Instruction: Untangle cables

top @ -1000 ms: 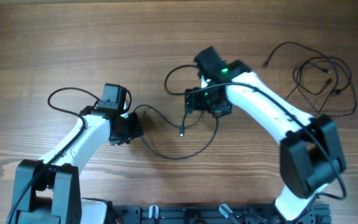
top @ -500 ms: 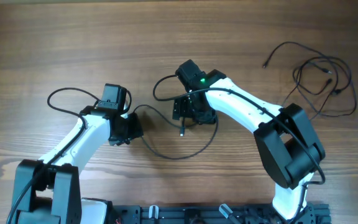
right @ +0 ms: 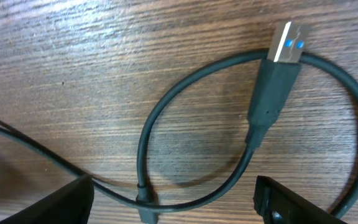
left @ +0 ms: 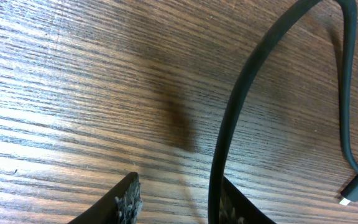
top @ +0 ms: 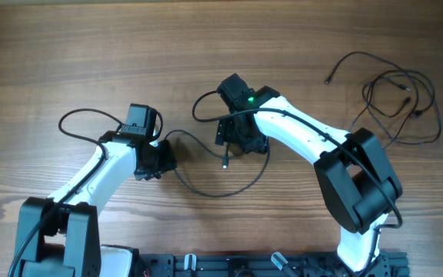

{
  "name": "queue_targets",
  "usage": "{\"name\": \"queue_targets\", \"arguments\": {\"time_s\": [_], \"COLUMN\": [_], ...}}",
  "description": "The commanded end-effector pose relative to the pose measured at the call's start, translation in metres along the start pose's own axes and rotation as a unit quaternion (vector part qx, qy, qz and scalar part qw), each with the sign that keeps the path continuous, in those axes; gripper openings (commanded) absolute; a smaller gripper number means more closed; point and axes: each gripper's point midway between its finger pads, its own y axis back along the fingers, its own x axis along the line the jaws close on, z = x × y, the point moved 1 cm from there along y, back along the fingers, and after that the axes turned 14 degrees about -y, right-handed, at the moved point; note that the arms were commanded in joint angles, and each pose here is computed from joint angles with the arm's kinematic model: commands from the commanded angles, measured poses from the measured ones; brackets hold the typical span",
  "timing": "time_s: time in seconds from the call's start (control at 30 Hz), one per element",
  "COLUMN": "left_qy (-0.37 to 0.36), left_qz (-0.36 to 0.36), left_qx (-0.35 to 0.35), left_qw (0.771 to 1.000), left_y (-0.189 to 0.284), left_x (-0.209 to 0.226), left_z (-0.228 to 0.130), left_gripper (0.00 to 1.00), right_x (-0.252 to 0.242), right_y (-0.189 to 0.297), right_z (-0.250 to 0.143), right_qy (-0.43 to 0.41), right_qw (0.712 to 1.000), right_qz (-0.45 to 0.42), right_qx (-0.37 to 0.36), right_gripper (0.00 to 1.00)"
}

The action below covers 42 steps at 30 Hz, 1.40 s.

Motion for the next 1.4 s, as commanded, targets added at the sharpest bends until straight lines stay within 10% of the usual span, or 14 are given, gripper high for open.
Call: {"name": "queue_targets", "arguments": {"time_s": [0.0, 0.7, 1.07, 1.37], "left_qy": [-0.006, -0.006, -0.004, -0.004], "left_qz": [0.005, 0.005, 0.005, 0.006], "left_qx": [-0.007, -0.007, -0.005, -0.003], "left_qw": [1.000, 1.000, 1.000, 1.000], "left_y": [0.002, 0.002, 0.002, 0.002], "left_x": [0.000, 0.000, 0.001, 0.001], "left_z": [0.003, 0.003, 0.002, 0.001], "left_gripper": [0.40, 0.40, 0.40, 0.40], "right_x": [-0.007, -0.009, -0.009, -0.008], "right_y": [-0.011, -0.033, -0.038, -0.038], "right_z": [0.005, 0.002, 0.000, -0.001], "right_qy": [-0.012, 0.000, 0.003, 0.003], "right_qw": [1.000, 0.997, 0.997, 0.997], "right_qz": [-0.025, -0.060, -0.062, -0.060], "right_qx": [-0.016, -0.044, -0.040, -0.037], "right_gripper": [0.83, 0.80, 0.20, 0.04]}}
